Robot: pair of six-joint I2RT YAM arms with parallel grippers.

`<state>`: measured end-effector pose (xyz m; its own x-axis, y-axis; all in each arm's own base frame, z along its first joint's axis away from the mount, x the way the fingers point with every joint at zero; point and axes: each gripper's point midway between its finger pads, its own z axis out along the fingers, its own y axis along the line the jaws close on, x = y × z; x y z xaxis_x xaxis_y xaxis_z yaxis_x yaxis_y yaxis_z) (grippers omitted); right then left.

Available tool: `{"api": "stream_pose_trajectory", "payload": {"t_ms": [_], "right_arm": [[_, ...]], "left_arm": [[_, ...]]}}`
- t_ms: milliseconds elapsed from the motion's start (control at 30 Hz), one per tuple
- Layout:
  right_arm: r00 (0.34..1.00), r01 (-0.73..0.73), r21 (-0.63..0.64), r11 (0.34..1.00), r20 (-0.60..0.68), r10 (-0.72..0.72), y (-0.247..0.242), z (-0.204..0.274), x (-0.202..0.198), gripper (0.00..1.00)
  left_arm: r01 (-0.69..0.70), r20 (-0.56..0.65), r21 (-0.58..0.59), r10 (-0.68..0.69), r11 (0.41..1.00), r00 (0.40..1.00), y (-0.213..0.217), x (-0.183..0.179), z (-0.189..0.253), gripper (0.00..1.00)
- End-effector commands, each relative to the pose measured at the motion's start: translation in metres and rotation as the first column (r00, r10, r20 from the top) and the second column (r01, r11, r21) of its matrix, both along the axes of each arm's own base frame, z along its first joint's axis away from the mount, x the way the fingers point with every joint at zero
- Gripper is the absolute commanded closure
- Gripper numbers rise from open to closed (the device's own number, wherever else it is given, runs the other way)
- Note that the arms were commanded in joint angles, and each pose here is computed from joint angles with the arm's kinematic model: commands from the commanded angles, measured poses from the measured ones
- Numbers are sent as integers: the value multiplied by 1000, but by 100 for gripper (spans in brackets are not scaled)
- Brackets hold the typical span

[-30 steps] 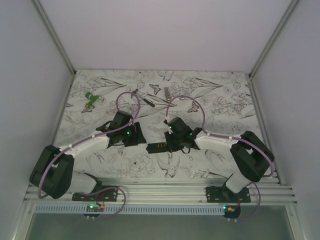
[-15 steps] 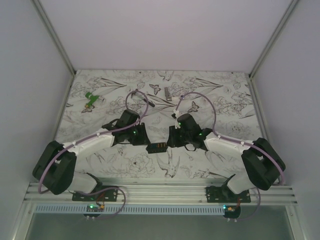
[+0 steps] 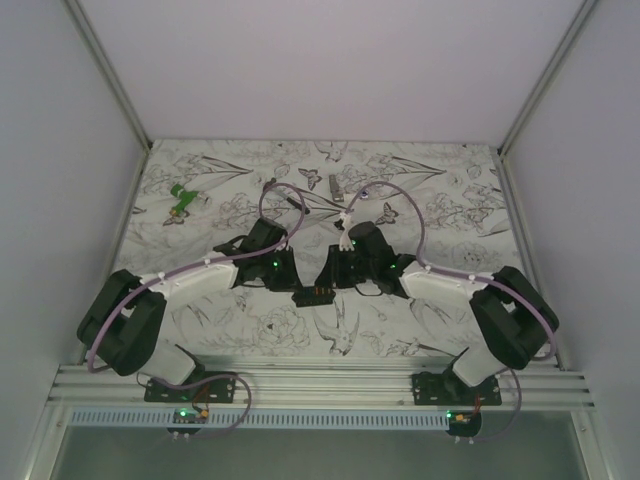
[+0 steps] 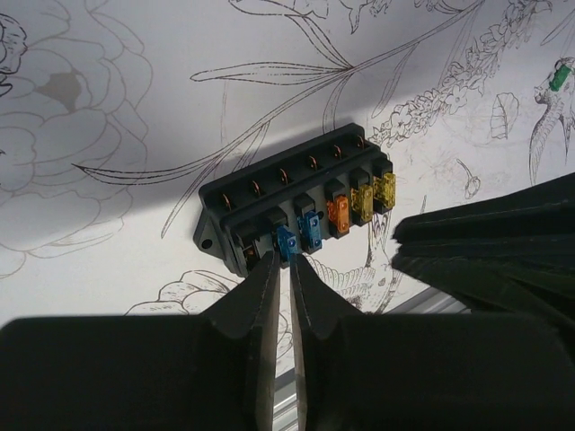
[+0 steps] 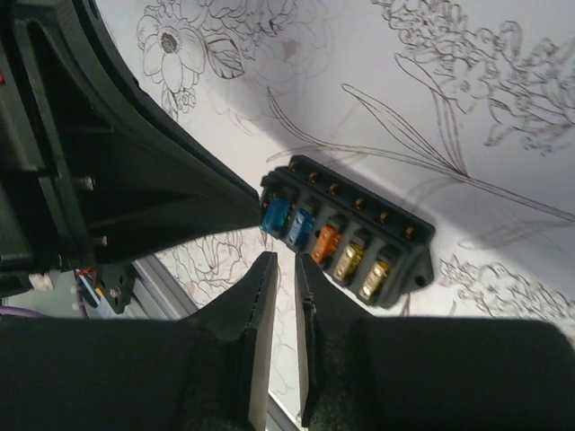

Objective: Snap on the fuse box
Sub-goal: Install the fuse at the fuse box base.

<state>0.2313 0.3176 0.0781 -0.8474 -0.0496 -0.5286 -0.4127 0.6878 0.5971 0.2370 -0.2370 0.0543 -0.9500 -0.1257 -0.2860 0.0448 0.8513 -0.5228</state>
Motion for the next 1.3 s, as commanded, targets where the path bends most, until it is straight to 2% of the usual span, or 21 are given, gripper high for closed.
{"api": "stream_pose_trajectory", "payload": {"t_ms": [0,667,933,1133,1267], "right_arm": [[1000,-16,69,997,-24,18,29,8,5,83],[993,-37,-11,999,-110,35,43,-24,-5,87],[987,-27,-79,997,-157,14,36,-45,-14,94],[986,-4,-133,991,-164,-18,27,-54,-15,98],[990,-5,-114,994,-139,-11,28,-48,-15,98]], "left_arm": [[-14,-15,-4,14,1000,1000,-2,0,3,89],[-13,-60,26,15,1000,998,-2,-1,-14,92],[-11,-107,40,15,999,994,-1,-10,-26,96],[13,-152,56,-4,998,988,-6,-22,-38,99],[20,-151,70,-10,997,989,-7,-25,-39,99]]}}
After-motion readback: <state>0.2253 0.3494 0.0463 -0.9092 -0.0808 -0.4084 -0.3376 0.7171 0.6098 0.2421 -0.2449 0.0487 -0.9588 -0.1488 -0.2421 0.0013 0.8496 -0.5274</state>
